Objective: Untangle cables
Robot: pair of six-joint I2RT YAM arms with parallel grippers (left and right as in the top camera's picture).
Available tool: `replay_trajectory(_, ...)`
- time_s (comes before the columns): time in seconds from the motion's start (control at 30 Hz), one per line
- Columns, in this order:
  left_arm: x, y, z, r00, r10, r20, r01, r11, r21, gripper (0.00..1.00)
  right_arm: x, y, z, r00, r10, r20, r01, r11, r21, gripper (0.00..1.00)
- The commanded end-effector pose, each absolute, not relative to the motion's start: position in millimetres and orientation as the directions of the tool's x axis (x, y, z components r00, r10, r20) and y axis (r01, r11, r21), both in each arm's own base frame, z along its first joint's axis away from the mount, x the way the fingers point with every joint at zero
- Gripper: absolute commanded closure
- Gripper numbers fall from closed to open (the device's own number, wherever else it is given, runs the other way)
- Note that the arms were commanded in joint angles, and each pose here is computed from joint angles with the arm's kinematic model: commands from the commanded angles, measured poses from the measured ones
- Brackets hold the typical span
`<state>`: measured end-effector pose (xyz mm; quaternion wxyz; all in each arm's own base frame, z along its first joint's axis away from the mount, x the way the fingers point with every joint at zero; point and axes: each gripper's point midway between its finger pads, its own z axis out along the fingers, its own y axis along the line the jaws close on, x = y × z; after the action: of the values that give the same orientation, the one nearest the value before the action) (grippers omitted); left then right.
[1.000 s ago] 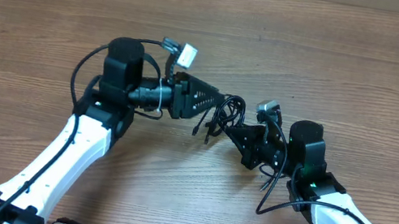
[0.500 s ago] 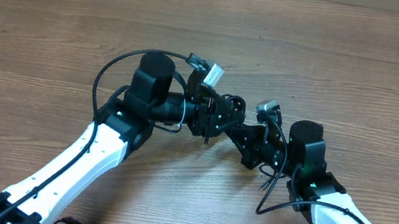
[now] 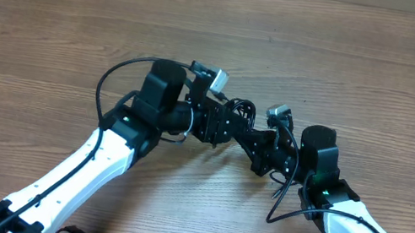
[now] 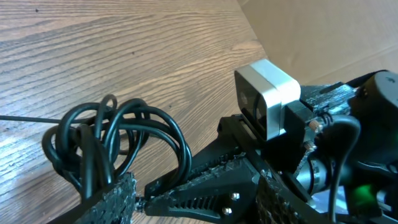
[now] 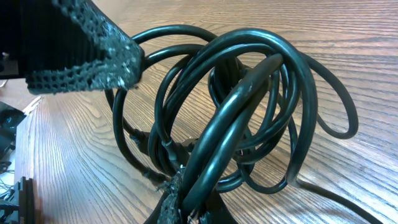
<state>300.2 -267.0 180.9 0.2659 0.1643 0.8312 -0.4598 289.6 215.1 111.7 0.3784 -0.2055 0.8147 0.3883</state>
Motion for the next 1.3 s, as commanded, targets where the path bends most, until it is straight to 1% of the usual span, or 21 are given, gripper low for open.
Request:
replay_trajectory(0.0, 307.0, -267.2, 181.7, -0.776, 0.029, -0.630, 0.531, 0.570, -0.627, 0.36, 293.4, 215.0, 116.8, -0.614, -0.034, -0.789, -0.635, 0.615, 0.468, 0.96)
replay_trajectory(0.13, 306.6, -263.7, 169.9, -0.775, 0.053, -0.630, 0.520, 0.621, -0.586, 0.34, 293.4, 215.0, 116.7, -0.614, -0.034, -0.788, -0.635, 0.615, 0.468, 0.96)
replay_trajectory(0.23, 307.1, -256.3, 158.2, -0.790, 0.059, -0.611, 0.483, 0.674, -0.559, 0.35, 293.4, 215.0, 116.7, -0.614, -0.034, -0.789, -0.635, 0.615, 0.468, 0.96)
replay_trajectory(0.33, 307.9, -250.6, 151.7, -0.800, 0.058, -0.598, 0.457, 0.704, -0.543, 0.36, 293.4, 215.0, 116.8, -0.614, -0.034, -0.789, -0.635, 0.615, 0.468, 0.96)
replay_trajectory(0.47, 309.1, -249.5, 151.1, -0.799, 0.055, -0.599, 0.452, 0.711, -0.538, 0.37, 293.4, 215.0, 116.8, -0.614, -0.034, -0.789, -0.635, 0.615, 0.468, 0.96)
replay_trajectory(0.5, 310.5, -248.2, 150.5, -0.797, 0.052, -0.602, 0.448, 0.719, -0.531, 0.40, 293.4, 215.0, 116.8, -0.614, -0.034, -0.789, -0.635, 0.615, 0.468, 0.96)
replay_trajectory(0.67, 313.8, -245.5, 149.8, -0.792, 0.045, -0.609, 0.439, 0.734, -0.517, 0.40, 293.4, 215.0, 116.8, -0.614, -0.034, -0.789, -0.635, 0.615, 0.468, 0.96)
replay_trajectory(0.77, 312.3, -247.6, 150.1, -0.792, 0.049, -0.609, 0.445, 0.730, -0.519, 0.42, 293.4, 215.0, 116.9, -0.614, -0.034, -0.789, -0.635, 0.614, 0.468, 0.96)
replay_trajectory(0.87, 309.7, -251.1, 149.1, -0.784, 0.069, -0.617, 0.461, 0.729, -0.505, 0.39, 294.0, 215.5, 118.3, -0.608, -0.032, -0.793, -0.639, 0.613, 0.465, 0.96)
replay_trajectory(1.1, 309.9, -253.6, 138.7, -0.785, 0.090, -0.612, 0.459, 0.748, -0.479, 0.39, 293.8, 215.7, 118.3, -0.609, -0.033, -0.793, -0.639, 0.612, 0.466, 0.96)
replay_trajectory(1.27, 310.4, -253.9, 129.1, -0.798, 0.098, -0.595, 0.449, 0.755, -0.478, 0.44, 294.0, 215.5, 118.2, -0.608, -0.032, -0.793, -0.639, 0.613, 0.465, 0.96)
